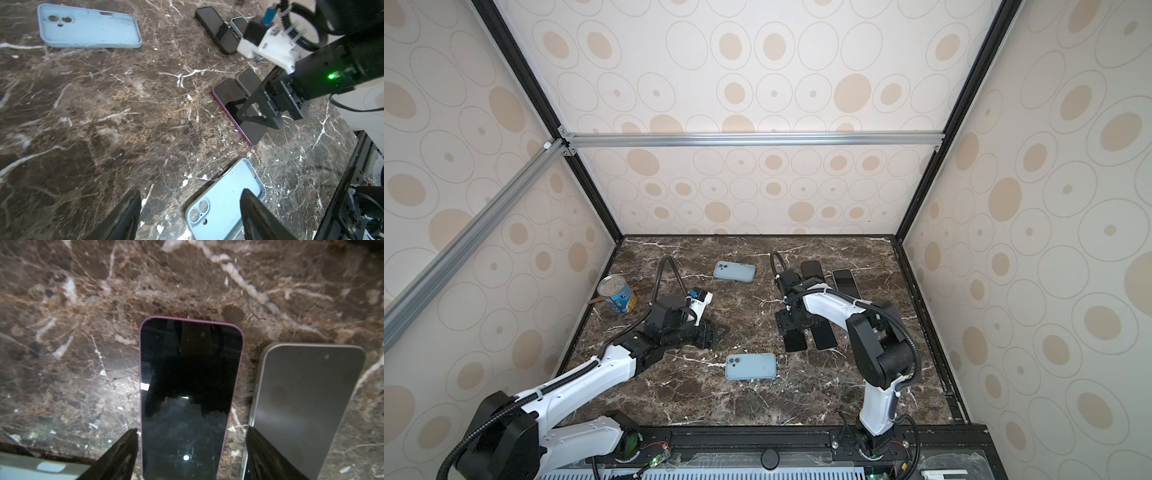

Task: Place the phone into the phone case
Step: 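Reach the right gripper to the pink-framed phone and grasp it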

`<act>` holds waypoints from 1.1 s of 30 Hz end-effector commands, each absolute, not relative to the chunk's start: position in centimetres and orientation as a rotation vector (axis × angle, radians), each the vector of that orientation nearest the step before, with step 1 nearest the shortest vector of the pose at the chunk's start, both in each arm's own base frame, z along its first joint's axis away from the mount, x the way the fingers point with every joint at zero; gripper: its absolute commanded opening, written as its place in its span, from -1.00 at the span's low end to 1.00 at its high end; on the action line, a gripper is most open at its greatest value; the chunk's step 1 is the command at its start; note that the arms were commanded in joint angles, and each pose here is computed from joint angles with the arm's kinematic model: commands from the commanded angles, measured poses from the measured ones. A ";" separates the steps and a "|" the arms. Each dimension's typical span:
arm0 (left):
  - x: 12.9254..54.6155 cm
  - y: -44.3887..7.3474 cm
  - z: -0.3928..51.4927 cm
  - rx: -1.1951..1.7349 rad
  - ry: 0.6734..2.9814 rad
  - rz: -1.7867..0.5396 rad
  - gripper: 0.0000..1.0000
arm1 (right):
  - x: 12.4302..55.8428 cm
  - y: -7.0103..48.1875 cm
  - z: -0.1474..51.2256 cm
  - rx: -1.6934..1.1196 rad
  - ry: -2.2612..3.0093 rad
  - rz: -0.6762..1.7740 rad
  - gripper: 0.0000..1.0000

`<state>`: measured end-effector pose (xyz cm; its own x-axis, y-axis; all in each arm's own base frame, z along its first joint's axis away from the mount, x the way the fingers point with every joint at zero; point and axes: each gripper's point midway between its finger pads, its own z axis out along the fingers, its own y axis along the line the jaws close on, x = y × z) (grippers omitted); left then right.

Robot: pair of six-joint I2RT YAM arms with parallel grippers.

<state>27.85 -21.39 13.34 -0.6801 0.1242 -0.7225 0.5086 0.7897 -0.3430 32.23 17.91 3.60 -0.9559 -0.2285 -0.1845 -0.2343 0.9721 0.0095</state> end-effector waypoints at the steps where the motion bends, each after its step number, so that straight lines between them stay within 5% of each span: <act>1: 28.8 -21.6 14.0 0.509 2.250 -0.623 0.50 | 32.1 18.0 3.3 -0.311 2.963 0.060 0.67; 24: 28.6 -20.7 12.2 0.512 2.290 -0.555 0.51 | 30.0 16.5 -1.7 -0.403 3.113 -0.101 0.53; 33: 28.7 -20.7 12.5 0.513 2.281 -0.553 0.52 | 28.8 17.7 -2.5 -0.470 3.154 0.009 0.50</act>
<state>28.57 -20.63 11.97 -0.6771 0.1794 -0.7137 0.4918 0.8317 -0.2575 31.73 18.51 1.46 -0.9619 -0.2555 -0.0976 -0.2577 0.9662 0.0108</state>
